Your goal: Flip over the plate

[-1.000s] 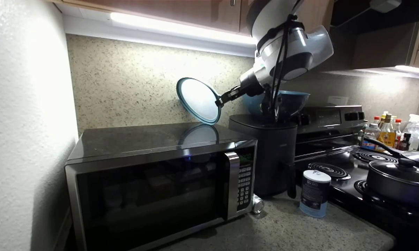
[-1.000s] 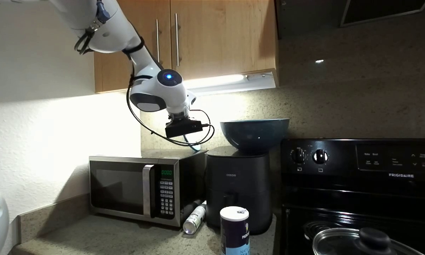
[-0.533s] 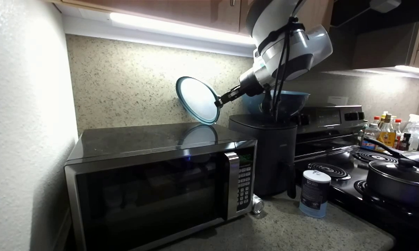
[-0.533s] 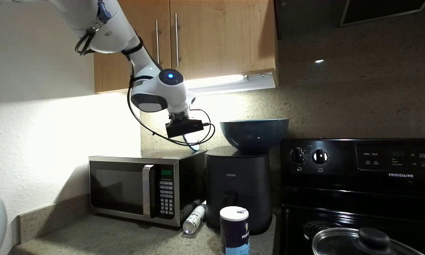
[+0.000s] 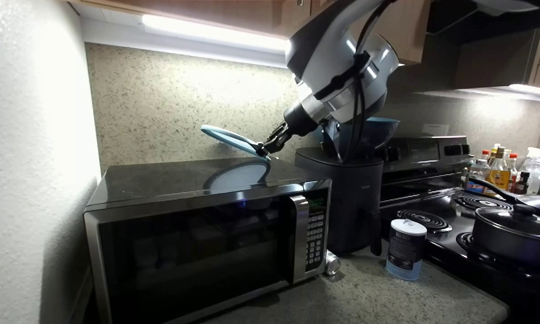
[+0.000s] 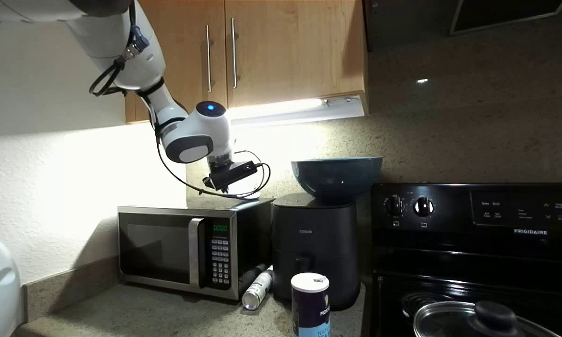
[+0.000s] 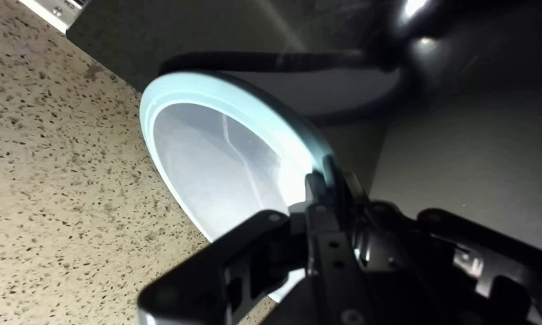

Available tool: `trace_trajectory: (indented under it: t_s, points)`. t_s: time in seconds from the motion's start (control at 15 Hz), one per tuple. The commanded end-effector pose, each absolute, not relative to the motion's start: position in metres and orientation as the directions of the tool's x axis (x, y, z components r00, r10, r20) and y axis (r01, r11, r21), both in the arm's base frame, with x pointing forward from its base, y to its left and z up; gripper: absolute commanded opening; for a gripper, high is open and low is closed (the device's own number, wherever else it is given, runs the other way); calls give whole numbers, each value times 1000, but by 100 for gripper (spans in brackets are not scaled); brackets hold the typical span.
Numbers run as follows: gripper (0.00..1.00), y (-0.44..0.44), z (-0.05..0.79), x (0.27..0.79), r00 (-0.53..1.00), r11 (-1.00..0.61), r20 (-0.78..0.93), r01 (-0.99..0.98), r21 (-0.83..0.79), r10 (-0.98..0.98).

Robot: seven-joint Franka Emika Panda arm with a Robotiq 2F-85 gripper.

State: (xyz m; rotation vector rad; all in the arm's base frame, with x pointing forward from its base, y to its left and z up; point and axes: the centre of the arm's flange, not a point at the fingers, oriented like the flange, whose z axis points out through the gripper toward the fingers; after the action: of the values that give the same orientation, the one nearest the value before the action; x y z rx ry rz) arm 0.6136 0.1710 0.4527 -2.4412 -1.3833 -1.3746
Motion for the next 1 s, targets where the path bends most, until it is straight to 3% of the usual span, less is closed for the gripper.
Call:
trace_trajectory:
  t_s: [0.0,0.2,0.27,0.4,0.93]
  points:
    - [6,178,441,615,229,-549,646,759,350,728]
    - [6,169,450,612,196,-529,646,763,372,738]
    - [36,164,456,609,188,-536,653,750,386,733]
    - [43,158,465,607,185,-560,674,728,395,716]
    - [95,145,472,609,209,-603,695,698,386,688]
